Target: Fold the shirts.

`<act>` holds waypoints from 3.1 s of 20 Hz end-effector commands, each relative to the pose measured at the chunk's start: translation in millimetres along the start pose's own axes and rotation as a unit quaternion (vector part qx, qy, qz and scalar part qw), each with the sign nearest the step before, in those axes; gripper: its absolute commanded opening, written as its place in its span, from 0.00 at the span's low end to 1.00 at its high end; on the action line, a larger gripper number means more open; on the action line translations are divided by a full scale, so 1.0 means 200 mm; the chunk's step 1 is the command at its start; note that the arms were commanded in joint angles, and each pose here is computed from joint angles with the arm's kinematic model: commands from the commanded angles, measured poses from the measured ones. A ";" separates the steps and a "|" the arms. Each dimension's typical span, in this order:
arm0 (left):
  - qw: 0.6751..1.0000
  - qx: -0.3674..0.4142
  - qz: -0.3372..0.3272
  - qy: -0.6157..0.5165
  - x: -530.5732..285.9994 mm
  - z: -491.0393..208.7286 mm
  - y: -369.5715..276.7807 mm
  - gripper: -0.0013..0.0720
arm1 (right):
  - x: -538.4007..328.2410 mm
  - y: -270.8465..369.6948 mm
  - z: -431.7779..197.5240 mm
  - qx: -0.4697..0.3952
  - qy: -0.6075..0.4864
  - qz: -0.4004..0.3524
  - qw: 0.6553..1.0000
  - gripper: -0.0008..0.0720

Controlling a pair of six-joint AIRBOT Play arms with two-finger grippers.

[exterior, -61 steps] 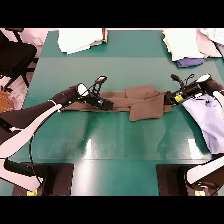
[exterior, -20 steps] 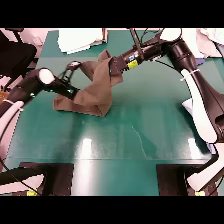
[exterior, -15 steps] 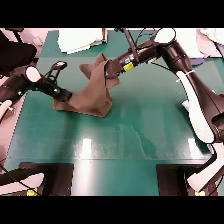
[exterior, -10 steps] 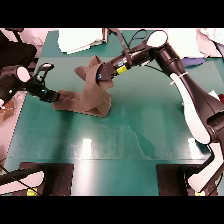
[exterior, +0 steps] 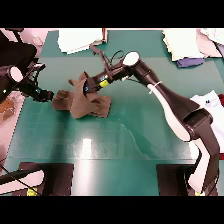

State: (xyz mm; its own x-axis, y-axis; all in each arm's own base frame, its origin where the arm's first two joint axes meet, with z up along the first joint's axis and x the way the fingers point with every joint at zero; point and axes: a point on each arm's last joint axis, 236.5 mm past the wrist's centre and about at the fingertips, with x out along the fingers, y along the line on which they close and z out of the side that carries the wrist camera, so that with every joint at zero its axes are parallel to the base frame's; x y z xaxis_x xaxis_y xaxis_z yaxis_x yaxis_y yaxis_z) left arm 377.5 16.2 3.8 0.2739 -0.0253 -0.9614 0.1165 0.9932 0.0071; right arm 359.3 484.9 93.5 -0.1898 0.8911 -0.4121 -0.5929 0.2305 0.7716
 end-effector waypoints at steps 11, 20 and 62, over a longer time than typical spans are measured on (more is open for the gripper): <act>0.999 -0.010 -0.029 -0.010 0.00 0.02 -0.07 0.05 | 0.28 0.01 0.10 0.084 -0.074 0.102 0.988 0.61; 0.994 -0.031 0.016 -0.105 -0.16 0.20 0.05 0.05 | -0.07 0.11 0.24 0.123 -0.102 0.222 0.962 0.92; 0.976 -0.103 0.012 -0.191 -0.57 0.14 0.22 0.05 | -0.08 -0.57 -0.22 0.323 -0.179 -0.041 0.929 0.04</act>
State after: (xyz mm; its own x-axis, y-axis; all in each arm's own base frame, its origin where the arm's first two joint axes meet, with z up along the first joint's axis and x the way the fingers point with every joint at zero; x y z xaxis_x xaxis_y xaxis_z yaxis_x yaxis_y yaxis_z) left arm 382.3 65.5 123.8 0.6285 0.0256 -0.7774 -0.0831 0.9960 -0.0343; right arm 375.6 418.7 -44.1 0.1273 0.8799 -0.4578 0.0937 0.4489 0.8887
